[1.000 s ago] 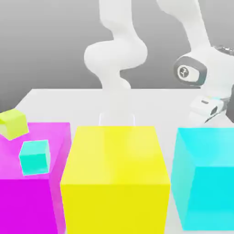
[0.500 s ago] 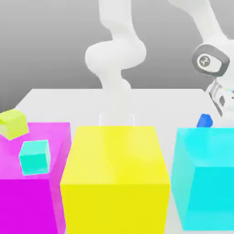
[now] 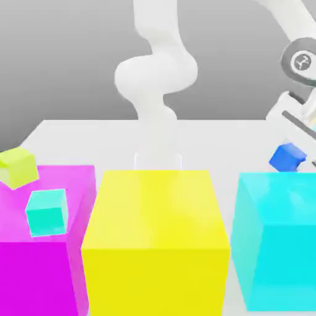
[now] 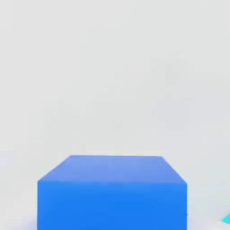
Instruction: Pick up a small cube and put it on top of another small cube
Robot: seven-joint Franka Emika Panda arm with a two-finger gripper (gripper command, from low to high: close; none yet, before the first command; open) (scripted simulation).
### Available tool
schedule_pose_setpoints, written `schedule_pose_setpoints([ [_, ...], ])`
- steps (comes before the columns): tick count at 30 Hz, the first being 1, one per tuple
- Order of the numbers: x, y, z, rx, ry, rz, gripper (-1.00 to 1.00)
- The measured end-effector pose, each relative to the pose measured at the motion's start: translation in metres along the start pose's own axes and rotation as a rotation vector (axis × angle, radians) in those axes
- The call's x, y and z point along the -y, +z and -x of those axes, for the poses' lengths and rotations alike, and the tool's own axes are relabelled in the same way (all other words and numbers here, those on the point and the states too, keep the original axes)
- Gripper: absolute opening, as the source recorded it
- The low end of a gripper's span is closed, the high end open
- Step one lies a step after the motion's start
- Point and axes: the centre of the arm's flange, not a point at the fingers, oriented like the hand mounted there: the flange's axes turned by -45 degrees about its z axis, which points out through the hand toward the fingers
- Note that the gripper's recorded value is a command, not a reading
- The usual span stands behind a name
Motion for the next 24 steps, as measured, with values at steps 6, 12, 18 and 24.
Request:
schedule_pose_setpoints([
  [6,-0.004,-0.023,0.026,0.026,-0.229,-0.049,-1.0],
  [12,-0.006,-0.053,0.119,-0.008,-0.16,-0.062,-1.0],
  [18,0.01,-0.057,0.21,-0.081,0.279,-0.024,-1.0],
  [24,0.046,-0.054,0.301,-0.157,0.742,-0.002,-1.0],
])
